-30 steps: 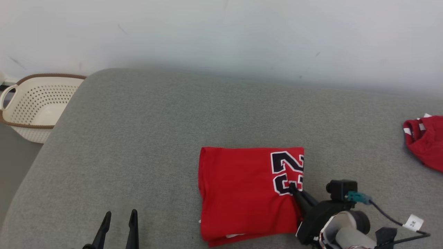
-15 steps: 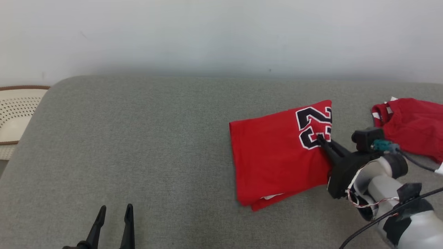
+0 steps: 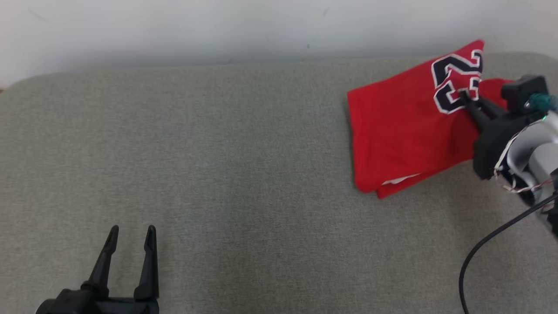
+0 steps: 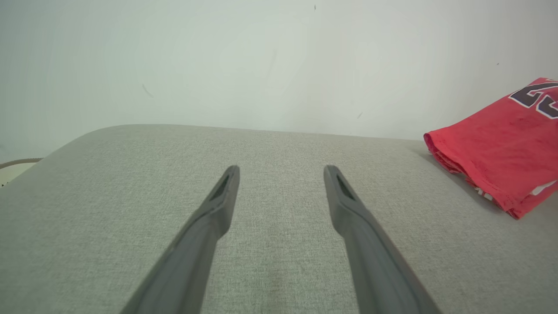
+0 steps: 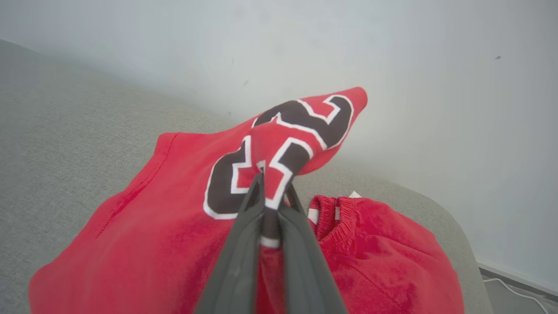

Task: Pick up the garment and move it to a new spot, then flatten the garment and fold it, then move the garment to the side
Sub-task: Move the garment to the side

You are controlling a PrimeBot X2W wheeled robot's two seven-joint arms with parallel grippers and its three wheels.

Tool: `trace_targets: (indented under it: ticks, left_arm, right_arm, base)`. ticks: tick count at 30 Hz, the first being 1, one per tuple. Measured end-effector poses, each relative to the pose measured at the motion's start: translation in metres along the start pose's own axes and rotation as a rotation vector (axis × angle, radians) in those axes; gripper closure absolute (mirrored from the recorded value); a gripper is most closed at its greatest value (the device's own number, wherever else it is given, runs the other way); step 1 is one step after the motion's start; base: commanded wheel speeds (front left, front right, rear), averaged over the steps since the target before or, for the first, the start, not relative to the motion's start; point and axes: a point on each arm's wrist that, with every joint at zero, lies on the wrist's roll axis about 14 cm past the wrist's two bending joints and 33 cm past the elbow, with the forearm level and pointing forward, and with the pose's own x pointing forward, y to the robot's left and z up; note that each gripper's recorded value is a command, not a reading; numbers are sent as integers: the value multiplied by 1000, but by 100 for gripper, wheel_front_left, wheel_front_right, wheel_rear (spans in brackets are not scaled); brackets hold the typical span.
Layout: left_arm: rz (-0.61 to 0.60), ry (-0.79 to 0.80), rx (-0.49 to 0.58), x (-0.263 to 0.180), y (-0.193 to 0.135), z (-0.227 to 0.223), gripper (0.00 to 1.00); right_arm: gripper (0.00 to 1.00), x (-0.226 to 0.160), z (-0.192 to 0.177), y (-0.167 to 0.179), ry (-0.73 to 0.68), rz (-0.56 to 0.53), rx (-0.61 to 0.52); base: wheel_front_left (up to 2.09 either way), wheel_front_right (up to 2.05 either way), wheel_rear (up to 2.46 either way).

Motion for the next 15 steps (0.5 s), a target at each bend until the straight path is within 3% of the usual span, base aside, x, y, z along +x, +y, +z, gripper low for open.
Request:
trace_targets:
  ticks: [15]
  left_arm:
    - [-48, 8, 53, 30, -5, -13, 0]
  right_arm:
    - [100, -12, -19, -94, 130, -155, -115]
  base:
    - [0, 0, 0]
